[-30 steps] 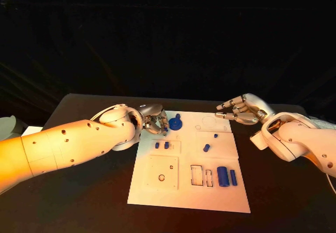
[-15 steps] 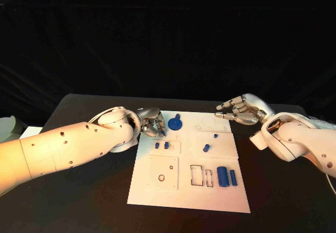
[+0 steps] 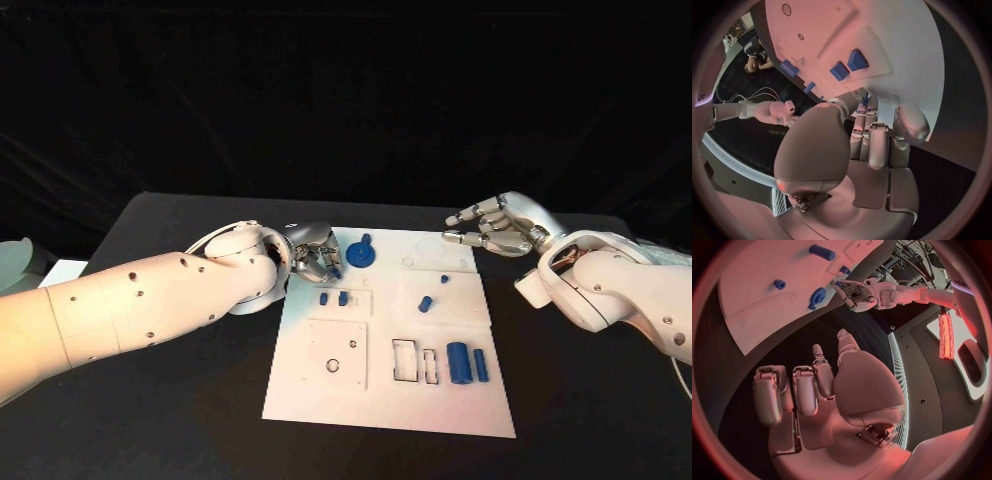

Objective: Assemble the parts on the task board

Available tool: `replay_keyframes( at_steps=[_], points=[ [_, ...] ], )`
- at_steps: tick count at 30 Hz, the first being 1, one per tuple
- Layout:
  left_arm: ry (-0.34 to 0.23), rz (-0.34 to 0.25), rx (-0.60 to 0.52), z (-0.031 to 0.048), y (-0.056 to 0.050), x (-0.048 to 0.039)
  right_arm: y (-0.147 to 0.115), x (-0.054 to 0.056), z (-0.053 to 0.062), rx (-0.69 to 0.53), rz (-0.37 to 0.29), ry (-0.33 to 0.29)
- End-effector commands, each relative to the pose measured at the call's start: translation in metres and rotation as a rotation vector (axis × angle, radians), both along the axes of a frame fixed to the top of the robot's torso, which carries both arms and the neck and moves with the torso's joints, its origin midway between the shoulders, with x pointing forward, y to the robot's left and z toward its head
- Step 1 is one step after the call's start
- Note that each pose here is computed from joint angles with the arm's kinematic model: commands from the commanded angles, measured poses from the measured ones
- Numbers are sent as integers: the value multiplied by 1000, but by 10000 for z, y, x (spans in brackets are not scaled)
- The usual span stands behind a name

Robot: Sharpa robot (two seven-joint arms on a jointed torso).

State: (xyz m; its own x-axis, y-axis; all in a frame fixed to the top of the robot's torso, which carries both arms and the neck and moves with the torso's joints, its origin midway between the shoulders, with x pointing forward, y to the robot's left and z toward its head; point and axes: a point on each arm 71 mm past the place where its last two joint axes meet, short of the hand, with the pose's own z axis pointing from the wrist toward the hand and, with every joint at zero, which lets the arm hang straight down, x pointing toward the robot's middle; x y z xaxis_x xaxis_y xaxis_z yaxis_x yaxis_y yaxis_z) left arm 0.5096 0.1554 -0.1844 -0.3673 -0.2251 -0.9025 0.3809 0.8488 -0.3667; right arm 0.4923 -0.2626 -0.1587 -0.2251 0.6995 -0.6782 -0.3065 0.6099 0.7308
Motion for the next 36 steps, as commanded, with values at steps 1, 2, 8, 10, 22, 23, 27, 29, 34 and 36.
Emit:
replay_keyframes(
  at_steps=[1,2,8,10,22,23,27,29,34,36],
  points=[
    [10,-16,24,-31,-33,-18,19,-6,-1,-1,15,-2],
    [9,-17,24,-31,-38,-19,20,-6,-1,-1,15,-2],
    [9,-22,23,-31,-56,-25,22,-5,-2,-1,15,-2],
    [7,-23,22,-29,-58,-26,20,-5,-2,-1,15,-2],
    [3,-24,17,-22,-65,-34,18,-4,-3,-2,15,0],
    [4,-23,18,-24,-65,-34,18,-4,-3,-2,15,0],
    [7,-22,21,-26,-67,-35,17,-4,-4,-2,15,1],
    [8,-22,22,-27,-69,-35,17,-3,-4,-2,15,1],
    [12,-20,26,-31,-71,-35,20,-1,-6,-2,16,2],
    [15,-18,29,-34,-69,-34,21,-1,-7,-2,16,2]
  ],
)
